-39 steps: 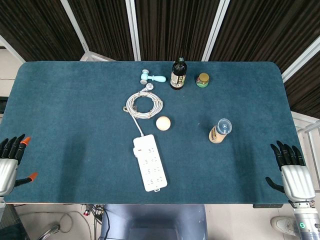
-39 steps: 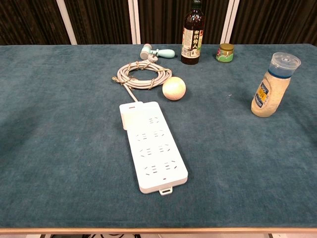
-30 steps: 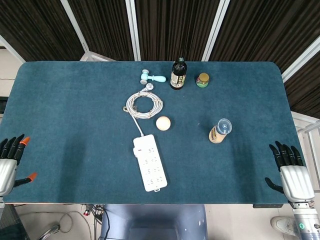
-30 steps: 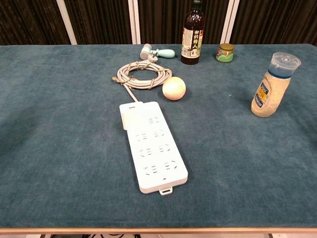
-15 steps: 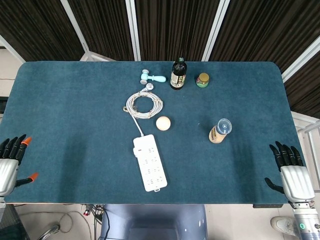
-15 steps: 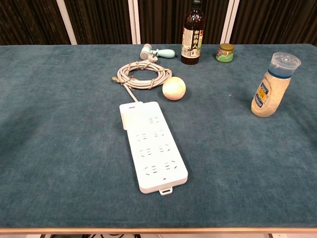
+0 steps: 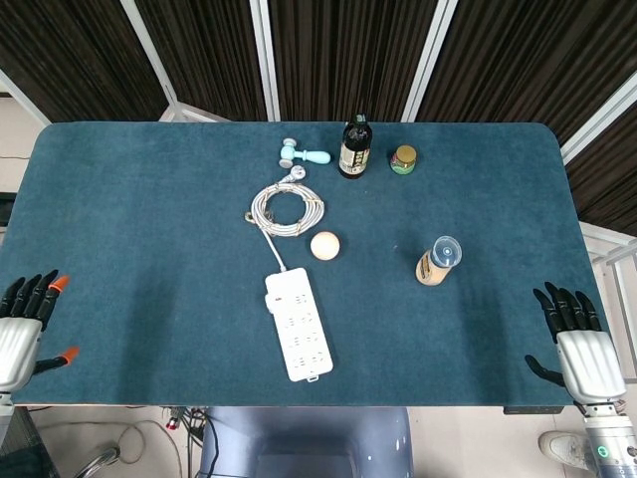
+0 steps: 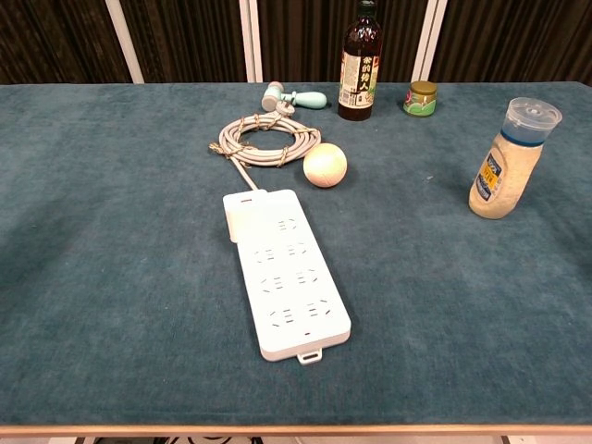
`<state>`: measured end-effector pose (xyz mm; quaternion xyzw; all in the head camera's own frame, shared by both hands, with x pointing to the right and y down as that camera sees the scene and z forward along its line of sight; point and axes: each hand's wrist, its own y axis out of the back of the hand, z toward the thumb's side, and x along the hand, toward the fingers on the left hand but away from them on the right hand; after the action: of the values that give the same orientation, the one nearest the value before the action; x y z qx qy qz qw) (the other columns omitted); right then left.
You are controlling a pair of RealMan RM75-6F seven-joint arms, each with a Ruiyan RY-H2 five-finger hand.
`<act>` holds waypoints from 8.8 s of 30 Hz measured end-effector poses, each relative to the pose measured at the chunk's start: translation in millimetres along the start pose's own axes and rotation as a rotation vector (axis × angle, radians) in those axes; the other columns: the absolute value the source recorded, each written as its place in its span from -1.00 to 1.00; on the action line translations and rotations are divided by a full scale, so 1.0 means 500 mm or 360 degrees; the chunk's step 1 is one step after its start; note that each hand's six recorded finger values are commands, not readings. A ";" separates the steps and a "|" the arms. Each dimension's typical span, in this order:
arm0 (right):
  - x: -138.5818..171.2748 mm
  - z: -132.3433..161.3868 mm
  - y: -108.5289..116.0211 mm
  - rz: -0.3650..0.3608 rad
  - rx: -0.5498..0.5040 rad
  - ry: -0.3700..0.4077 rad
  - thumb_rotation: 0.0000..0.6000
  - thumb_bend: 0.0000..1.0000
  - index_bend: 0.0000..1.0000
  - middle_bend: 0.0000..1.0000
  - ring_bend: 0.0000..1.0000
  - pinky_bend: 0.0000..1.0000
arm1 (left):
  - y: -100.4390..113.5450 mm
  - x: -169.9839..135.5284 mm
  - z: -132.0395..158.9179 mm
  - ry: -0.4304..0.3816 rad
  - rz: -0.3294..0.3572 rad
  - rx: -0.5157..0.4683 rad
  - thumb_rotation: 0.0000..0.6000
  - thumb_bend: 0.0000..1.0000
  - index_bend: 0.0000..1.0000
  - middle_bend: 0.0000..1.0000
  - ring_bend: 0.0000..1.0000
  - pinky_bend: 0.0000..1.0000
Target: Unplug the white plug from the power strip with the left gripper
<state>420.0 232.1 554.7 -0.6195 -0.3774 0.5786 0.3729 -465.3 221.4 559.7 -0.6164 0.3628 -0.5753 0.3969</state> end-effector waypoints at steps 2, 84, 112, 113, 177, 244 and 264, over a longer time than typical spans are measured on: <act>0.001 0.005 0.002 0.0000 -0.0001 0.0023 1.00 -0.47 -1.00 -1.00 -1.00 -1.00 | 0.004 0.000 0.005 -0.0014 0.0006 0.0001 1.00 -0.97 -1.00 -1.00 -1.00 -1.00; 0.018 0.558 -0.265 0.0576 -0.0100 0.1149 1.00 0.87 -0.89 -0.90 -0.92 -0.81 | -0.054 0.223 0.438 -0.0714 -0.0503 -0.0015 1.00 -0.97 -0.88 -0.99 -1.00 -0.90; 0.021 0.611 -0.299 0.0570 -0.0078 0.1173 1.00 0.87 -0.88 -0.89 -0.92 -0.81 | -0.078 0.236 0.460 -0.0725 -0.0521 -0.0025 1.00 -0.97 -0.83 -0.94 -1.00 -0.87; 0.022 0.611 -0.300 0.0571 -0.0076 0.1173 1.00 0.87 -0.87 -0.89 -0.92 -0.81 | -0.080 0.236 0.462 -0.0727 -0.0524 -0.0023 1.00 -0.97 -0.83 -0.93 -1.00 -0.87; 0.036 0.586 -0.310 0.0621 -0.0047 0.1124 1.00 0.87 -0.81 -0.87 -0.91 -0.81 | -0.155 0.290 0.631 -0.0818 -0.0552 0.0218 1.00 -0.58 -0.40 -0.41 -0.87 -0.76; 0.051 0.582 -0.323 0.0662 -0.0077 0.1101 1.00 0.87 -0.79 -0.87 -0.90 -0.81 | -0.179 0.280 0.641 -0.0802 -0.0409 0.0177 1.00 -0.35 0.41 0.39 -0.55 -0.75; 0.066 0.594 -0.328 0.0677 -0.0091 0.1121 1.00 0.87 -0.78 -0.87 -0.90 -0.81 | -0.166 0.266 0.656 -0.0836 -0.0402 0.0145 1.00 -0.34 0.46 0.43 -0.53 -0.75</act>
<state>119.3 341.0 671.9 -0.8540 -0.1061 0.3845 0.3340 -129.3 159.8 683.4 -0.7660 0.1419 -0.4566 0.4297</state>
